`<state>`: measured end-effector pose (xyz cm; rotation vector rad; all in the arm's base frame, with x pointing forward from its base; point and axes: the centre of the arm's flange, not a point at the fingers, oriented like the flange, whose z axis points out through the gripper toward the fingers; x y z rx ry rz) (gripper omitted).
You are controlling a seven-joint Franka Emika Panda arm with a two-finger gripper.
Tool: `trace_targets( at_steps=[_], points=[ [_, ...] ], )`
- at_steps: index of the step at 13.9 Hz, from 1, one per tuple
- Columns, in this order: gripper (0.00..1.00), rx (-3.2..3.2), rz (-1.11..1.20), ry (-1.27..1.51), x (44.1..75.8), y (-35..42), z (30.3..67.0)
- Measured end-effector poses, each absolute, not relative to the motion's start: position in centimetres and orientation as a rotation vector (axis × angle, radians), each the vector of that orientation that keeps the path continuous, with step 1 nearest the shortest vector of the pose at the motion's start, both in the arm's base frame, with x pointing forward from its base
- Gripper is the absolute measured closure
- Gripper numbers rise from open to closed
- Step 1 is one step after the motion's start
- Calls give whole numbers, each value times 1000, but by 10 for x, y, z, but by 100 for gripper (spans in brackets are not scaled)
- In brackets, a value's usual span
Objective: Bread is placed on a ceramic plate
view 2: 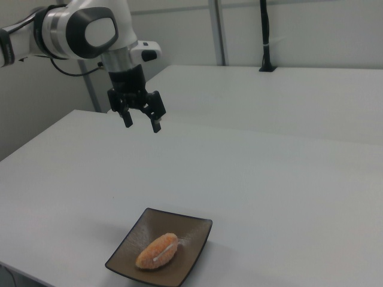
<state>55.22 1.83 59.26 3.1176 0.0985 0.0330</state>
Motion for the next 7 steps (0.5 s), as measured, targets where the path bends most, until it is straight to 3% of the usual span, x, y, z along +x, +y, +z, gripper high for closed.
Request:
trace_targets(
  at_steps=[7],
  points=[
    [0, 3115, 24, 130, 554, 30, 590]
  ],
)
